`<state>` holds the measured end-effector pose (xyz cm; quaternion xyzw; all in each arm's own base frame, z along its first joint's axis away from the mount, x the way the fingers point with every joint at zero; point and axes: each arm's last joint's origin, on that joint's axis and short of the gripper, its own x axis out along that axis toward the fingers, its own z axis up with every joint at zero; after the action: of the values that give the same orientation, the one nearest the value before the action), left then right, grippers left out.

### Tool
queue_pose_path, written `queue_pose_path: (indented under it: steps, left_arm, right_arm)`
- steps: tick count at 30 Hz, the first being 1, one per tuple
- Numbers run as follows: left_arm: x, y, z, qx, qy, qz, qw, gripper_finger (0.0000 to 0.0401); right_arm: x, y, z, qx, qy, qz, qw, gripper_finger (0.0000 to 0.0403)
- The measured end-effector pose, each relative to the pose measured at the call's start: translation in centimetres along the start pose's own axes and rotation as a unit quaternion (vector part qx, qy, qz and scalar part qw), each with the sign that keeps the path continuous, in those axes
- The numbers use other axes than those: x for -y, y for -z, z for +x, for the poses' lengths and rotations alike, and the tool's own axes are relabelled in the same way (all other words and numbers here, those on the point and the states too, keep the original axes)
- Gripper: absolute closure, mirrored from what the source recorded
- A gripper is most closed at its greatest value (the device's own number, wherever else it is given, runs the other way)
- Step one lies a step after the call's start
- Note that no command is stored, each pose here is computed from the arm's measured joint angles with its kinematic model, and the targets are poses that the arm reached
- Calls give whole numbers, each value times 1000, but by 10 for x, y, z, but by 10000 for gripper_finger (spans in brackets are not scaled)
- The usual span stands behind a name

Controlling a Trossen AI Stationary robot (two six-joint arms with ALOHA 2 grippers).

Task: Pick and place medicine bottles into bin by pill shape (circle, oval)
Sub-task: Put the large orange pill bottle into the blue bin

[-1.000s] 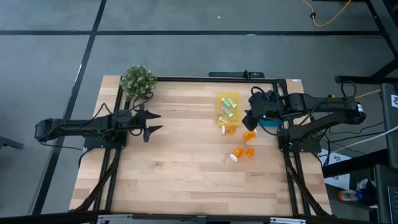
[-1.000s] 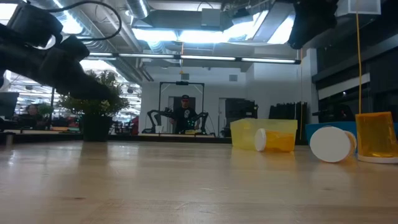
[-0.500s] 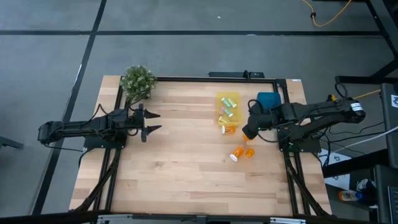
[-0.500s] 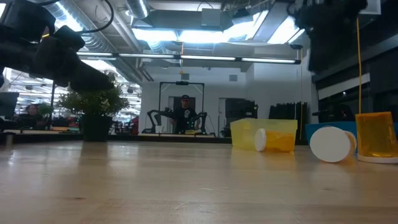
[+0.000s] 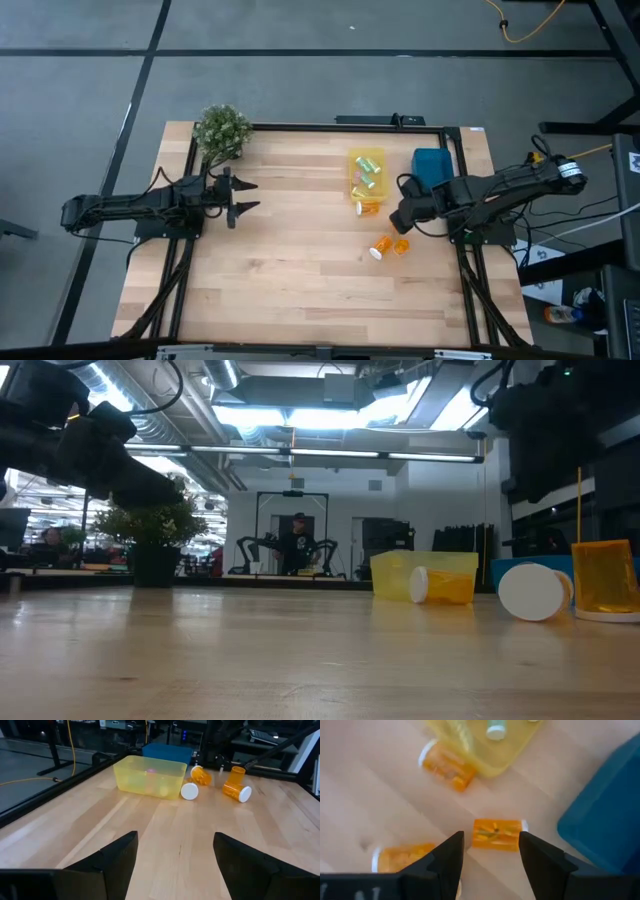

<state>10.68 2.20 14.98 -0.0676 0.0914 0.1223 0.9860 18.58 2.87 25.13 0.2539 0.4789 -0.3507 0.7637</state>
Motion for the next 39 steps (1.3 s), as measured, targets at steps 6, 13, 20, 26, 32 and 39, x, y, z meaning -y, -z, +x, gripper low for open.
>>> queue_pose_path:
  steps: [6,13,20,26,32,39]
  left_arm:
    - [0,0,0,0,0,0,1000,147]
    - [0,0,0,0,0,0,1000,147]
    - [0,0,0,0,0,0,1000,147]
    - [0,0,0,0,0,0,1000,147]
    - [0,0,0,0,0,0,1000,147]
    - [0,0,0,0,0,0,1000,147]
  right_arm:
    - [-7,0,4,-21,-28,-142,989,210]
    - [-26,-8,8,30,-88,-217,972,210]
    - [-27,-11,13,45,-61,-188,979,207]
    - [-33,-15,26,42,-41,-212,975,165]
    - [-47,-16,46,50,-24,-306,950,136]
    - [-55,-8,74,-8,9,-336,942,135]
